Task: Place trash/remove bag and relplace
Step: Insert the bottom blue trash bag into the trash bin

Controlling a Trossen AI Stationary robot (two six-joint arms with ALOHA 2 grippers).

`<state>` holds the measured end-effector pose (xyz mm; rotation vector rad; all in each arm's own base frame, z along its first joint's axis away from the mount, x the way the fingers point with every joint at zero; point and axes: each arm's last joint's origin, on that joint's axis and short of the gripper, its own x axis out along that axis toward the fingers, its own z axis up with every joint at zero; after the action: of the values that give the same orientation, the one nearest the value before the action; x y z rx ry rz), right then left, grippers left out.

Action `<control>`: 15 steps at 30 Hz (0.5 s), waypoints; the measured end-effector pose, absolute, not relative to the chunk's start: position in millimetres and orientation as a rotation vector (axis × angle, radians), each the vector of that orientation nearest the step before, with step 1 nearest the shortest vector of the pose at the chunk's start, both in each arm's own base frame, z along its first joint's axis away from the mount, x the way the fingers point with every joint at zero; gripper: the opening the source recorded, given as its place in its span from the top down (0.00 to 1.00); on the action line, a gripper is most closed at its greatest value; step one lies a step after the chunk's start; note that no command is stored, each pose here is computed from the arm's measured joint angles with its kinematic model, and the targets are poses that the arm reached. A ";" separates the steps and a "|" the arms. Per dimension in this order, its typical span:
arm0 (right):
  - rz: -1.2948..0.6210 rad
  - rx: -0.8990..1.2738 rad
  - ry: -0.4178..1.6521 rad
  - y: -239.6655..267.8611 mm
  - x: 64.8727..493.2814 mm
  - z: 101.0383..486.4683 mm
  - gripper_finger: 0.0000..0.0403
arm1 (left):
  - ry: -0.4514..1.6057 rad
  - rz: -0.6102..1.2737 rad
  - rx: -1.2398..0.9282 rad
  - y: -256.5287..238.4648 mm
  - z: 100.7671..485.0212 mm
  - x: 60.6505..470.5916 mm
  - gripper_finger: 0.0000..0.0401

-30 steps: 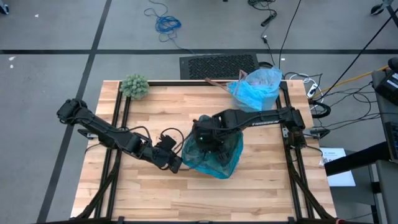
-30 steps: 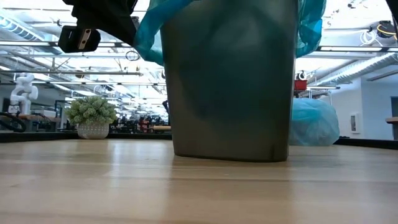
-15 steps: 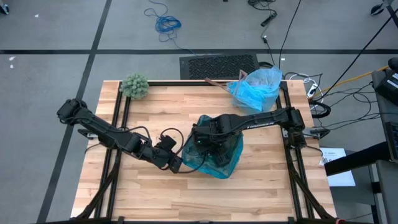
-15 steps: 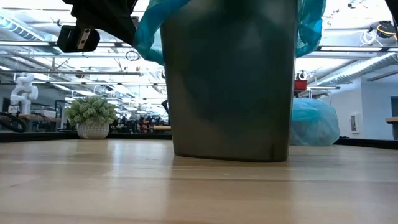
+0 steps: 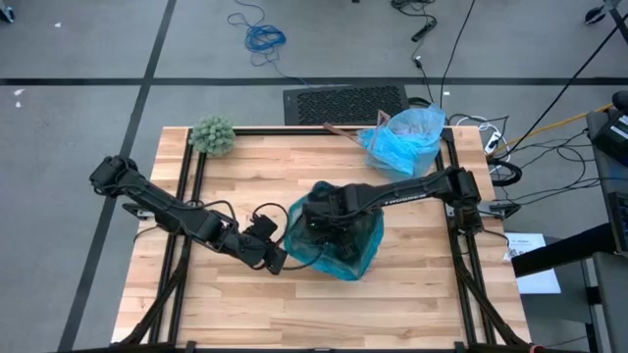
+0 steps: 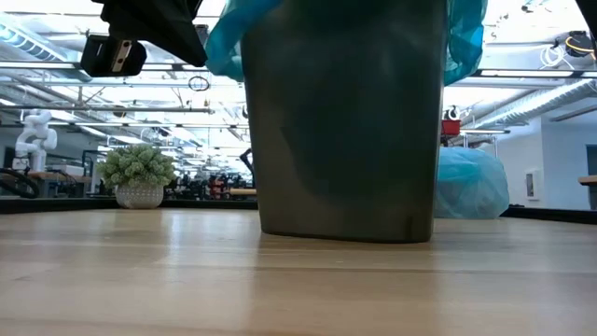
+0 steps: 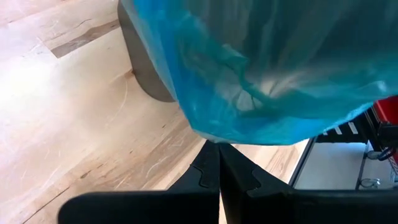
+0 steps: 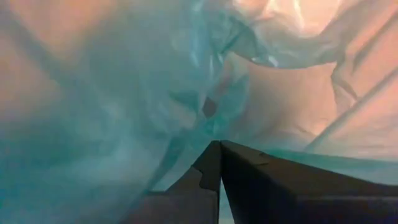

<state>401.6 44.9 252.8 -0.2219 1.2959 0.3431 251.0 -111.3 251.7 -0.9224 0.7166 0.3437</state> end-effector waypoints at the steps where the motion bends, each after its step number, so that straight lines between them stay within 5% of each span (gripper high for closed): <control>1: 0.339 -0.216 1.300 44.9 401.3 250.5 1.00 | 0.716 0.343 -0.923 -111.3 251.8 251.1 1.00; 15: 0.317 -0.189 1.267 42.7 401.2 249.6 1.00 | 0.679 0.316 -0.935 -113.5 264.9 248.2 1.00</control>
<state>401.2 42.7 249.6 -0.1892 1.2670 0.3165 248.2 -113.5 264.9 -0.9347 0.6794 0.3158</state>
